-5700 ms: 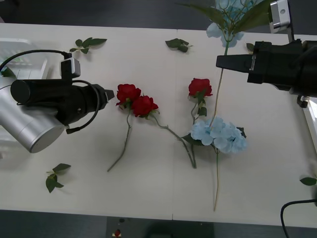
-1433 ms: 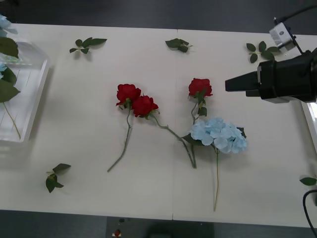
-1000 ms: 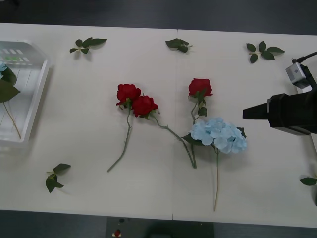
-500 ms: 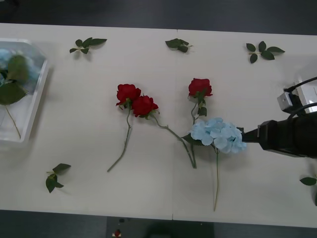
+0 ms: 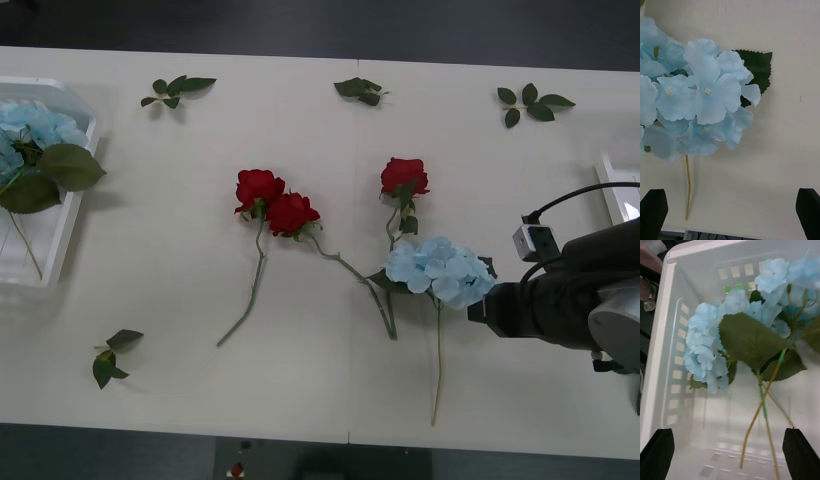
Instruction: Put the red flowers into the right box and the blue flowers into the left box
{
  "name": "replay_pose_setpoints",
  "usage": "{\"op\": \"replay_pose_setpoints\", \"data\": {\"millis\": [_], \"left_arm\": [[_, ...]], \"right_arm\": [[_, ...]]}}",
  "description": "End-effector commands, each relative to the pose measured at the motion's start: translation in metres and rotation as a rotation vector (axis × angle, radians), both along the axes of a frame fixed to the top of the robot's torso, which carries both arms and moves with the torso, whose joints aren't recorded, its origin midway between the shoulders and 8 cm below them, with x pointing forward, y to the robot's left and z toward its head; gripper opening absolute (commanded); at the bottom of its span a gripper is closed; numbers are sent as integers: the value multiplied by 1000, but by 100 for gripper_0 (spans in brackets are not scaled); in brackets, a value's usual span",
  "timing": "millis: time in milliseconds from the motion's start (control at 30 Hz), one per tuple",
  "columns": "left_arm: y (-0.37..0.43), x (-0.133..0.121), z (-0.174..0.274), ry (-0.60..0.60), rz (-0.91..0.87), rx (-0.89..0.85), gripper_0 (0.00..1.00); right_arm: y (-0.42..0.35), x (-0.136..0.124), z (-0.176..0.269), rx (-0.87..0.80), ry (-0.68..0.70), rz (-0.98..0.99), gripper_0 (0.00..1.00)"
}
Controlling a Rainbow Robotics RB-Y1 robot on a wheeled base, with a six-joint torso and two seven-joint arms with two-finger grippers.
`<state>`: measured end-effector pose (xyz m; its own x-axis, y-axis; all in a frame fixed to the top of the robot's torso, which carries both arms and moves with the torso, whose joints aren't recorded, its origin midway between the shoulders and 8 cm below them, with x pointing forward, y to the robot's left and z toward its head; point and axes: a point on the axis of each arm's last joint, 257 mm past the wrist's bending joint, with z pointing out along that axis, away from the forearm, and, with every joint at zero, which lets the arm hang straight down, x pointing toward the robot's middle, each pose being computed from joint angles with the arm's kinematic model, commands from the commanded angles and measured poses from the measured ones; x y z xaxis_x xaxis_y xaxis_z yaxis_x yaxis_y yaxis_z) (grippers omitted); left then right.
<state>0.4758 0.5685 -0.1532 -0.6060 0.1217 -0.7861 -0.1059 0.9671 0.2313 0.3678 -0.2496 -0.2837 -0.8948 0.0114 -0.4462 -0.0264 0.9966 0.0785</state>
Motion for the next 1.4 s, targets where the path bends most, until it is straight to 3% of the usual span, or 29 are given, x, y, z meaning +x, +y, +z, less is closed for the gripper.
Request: {"op": "replay_pose_setpoints", "data": {"millis": [33, 167, 433, 733, 1033, 1400], "left_arm": [[-19, 5, 46, -39, -47, -77, 92], [-65, 2, 57, -25, -82, -195, 100], [-135, 3, 62, -74, -114, -361, 100], [-222, -7, 26, -38, -235, -445, 100], [-313, -7, -15, -9, -359, -445, 100], [-382, 10, -61, 31, -438, -294, 100]], "right_arm": [[-1, 14, -4, 3, -37, -30, 100], [5, 17, -14, -11, -48, -23, 100], [18, 18, -33, -21, -37, -20, 100], [32, 33, -56, -29, -43, -38, 100], [38, 37, -74, -45, -43, -43, 100], [49, 26, -83, -33, -18, -45, 100]]}}
